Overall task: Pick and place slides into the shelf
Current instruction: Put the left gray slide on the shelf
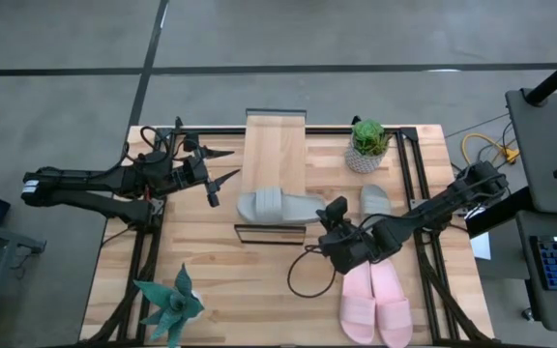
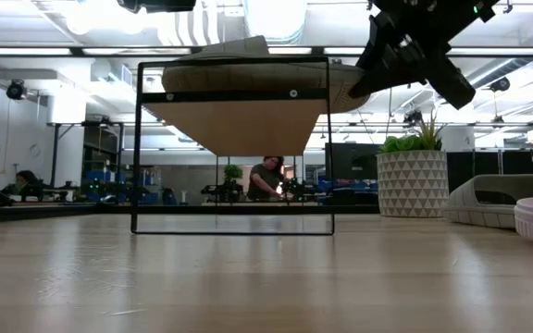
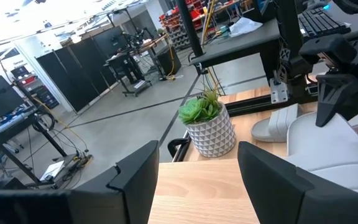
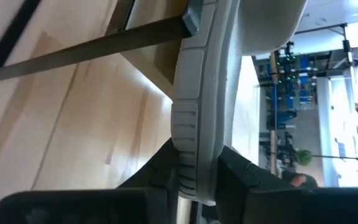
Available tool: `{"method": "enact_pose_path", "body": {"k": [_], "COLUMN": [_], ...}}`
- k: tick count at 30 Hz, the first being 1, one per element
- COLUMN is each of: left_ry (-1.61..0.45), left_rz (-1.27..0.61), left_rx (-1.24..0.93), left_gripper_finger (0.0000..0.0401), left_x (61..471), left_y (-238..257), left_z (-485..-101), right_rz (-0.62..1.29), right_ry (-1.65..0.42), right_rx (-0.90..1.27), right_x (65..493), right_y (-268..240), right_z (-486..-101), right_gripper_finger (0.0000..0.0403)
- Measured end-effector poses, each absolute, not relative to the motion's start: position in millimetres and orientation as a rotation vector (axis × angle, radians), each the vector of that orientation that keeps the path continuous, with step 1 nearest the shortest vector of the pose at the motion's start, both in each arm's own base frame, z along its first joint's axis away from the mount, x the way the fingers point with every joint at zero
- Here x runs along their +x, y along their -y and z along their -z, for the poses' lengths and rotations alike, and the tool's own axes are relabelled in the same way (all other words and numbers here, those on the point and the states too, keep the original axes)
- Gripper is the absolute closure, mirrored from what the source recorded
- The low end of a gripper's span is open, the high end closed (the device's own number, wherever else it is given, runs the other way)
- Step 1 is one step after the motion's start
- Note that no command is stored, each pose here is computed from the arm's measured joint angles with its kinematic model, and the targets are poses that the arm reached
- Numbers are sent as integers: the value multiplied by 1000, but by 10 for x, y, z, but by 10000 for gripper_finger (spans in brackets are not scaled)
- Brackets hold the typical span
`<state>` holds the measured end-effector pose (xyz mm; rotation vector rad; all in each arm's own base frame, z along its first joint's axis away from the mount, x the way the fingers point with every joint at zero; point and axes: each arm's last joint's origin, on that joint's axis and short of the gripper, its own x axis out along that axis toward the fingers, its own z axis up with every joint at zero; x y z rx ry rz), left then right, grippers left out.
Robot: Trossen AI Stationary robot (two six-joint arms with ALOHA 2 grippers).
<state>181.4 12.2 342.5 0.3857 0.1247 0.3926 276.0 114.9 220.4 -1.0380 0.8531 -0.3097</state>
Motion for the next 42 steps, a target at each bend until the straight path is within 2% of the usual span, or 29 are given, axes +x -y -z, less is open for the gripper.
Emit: {"method": "enact_pose_path", "body": {"k": [12,17,25,32,37,42], "left_ry": [-124,-124,-124,-124,-124,-125], "left_rz": [-393,-393,-393,-393,-393,-393], "left_rx": [385,386,386,386,386,386], "left_gripper_finger": [197,197,197,197,197,197], "left_x": [1814,1814,1813,1813,1813,1813], "left_y": [-122,-123,-123,-122,-122,-122], "left_z": [-3427,-3427,-3427,-3427,-3427,-3427], "right_rz": [295,246,151,52,-89,-142], "right_ry": [-832,-800,-800,-697,-600,-573], "right_rx": [-1008,-901,-854,-1001,-1078,-1074], "right_x": [2775,2816,2874,3011,3164,3290], "right_y": [-1165,-1202,-1254,-1244,-1102,-799], "right_z": [-2223,-2349,-2635,-2826,-2892,-2912], "right_gripper_finger": [230,205,199,200,213,233]}}
